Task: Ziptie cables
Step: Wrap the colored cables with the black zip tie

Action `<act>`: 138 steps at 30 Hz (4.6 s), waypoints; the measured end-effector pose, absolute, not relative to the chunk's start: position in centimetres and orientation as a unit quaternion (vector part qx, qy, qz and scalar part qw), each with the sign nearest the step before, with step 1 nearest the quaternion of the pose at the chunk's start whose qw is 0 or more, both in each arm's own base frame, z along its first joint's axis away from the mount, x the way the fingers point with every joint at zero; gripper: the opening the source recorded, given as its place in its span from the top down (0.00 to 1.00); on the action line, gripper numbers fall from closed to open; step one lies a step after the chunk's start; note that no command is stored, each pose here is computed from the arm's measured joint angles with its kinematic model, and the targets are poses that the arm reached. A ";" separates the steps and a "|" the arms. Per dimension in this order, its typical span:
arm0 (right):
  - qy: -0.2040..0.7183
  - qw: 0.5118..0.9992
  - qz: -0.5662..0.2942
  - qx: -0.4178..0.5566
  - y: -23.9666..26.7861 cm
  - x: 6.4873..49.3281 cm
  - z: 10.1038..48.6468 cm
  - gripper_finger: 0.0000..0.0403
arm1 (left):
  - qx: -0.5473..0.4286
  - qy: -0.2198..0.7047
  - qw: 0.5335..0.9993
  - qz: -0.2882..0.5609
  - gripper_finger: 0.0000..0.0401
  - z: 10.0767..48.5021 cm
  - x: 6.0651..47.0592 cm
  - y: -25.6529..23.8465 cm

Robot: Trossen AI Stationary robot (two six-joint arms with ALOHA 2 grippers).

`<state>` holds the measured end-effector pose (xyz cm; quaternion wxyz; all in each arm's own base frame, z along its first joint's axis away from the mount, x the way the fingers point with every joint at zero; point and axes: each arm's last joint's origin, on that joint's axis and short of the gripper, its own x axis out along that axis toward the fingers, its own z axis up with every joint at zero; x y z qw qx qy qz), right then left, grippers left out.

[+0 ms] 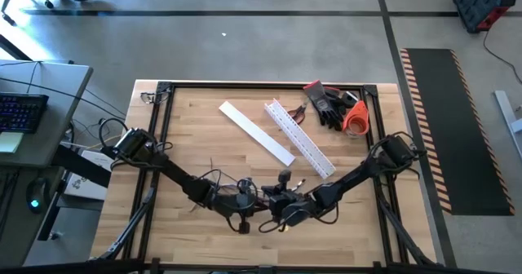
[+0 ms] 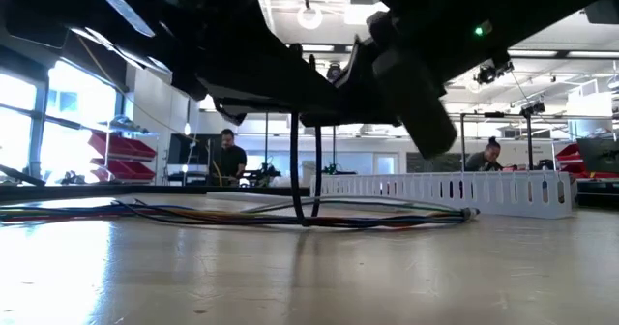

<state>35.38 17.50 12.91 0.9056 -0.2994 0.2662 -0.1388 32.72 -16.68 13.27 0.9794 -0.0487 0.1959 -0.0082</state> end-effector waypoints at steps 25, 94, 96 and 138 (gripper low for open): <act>0.261 0.862 -0.202 -0.385 20.0 35.6 11.0 1.00 | -0.060 0.180 0.981 -0.048 1.00 11.1 33.9 -16.3; 0.241 0.836 -0.222 -0.440 20.9 35.8 10.2 1.00 | -0.121 0.189 0.974 -0.043 1.00 11.1 34.1 -15.9; 0.240 0.837 -0.223 -0.439 20.9 35.8 10.2 1.00 | -0.121 0.189 0.974 -0.042 1.00 11.1 34.1 -15.9; 0.239 0.842 -0.209 -0.435 21.1 35.8 10.2 1.00 | -0.121 0.189 0.974 -0.042 1.00 11.0 34.1 -15.9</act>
